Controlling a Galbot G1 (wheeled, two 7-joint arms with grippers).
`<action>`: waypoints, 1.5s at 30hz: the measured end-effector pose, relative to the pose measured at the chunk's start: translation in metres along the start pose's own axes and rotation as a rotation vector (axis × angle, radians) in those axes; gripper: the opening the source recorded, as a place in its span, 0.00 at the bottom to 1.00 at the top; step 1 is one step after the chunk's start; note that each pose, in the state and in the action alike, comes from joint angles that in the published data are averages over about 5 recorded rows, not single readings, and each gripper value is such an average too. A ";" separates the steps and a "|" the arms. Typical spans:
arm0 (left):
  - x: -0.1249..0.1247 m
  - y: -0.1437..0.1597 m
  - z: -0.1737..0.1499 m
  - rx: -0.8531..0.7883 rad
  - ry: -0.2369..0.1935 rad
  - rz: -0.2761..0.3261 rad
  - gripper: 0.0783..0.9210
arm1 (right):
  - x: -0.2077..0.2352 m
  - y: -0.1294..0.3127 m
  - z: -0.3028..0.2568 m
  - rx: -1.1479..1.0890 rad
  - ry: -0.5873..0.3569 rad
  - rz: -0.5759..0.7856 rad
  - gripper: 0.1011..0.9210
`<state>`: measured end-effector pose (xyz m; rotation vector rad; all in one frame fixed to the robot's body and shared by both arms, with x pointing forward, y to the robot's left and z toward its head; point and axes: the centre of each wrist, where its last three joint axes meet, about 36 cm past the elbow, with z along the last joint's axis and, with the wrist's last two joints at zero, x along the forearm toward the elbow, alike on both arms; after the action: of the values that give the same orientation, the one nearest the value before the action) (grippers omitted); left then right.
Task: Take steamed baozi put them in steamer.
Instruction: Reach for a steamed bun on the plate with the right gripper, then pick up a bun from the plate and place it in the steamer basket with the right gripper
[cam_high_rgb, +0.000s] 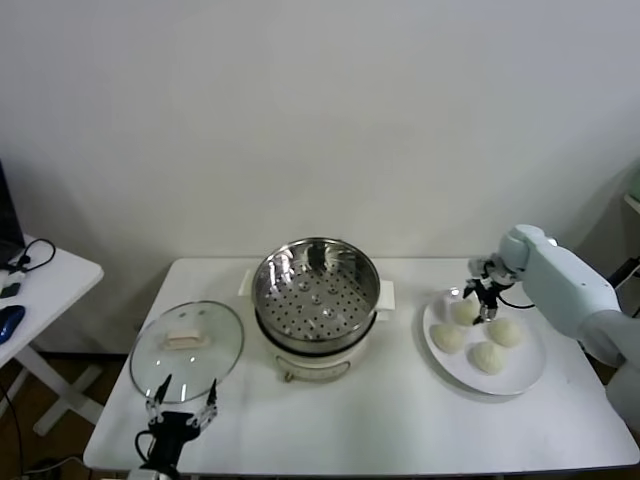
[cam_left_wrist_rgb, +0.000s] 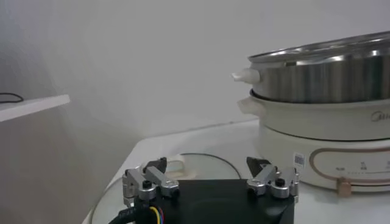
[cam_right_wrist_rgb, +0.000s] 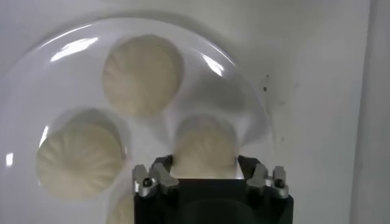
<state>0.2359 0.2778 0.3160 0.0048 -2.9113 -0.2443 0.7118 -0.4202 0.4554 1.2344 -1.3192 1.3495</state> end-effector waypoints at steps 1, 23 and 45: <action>0.000 0.000 0.000 0.000 0.001 0.000 0.88 | 0.000 0.000 -0.001 0.001 0.000 0.000 0.70; 0.002 0.003 -0.002 -0.010 0.001 -0.007 0.88 | 0.167 -0.044 -0.062 0.302 -0.029 0.110 0.67; -0.001 0.004 -0.001 -0.010 -0.007 -0.015 0.88 | 0.259 -0.047 -0.293 1.040 -0.158 0.177 0.71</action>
<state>0.2374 0.2815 0.3178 0.0246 -2.9177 -0.2620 0.6974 -0.1399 0.7319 1.9451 -0.8003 2.2281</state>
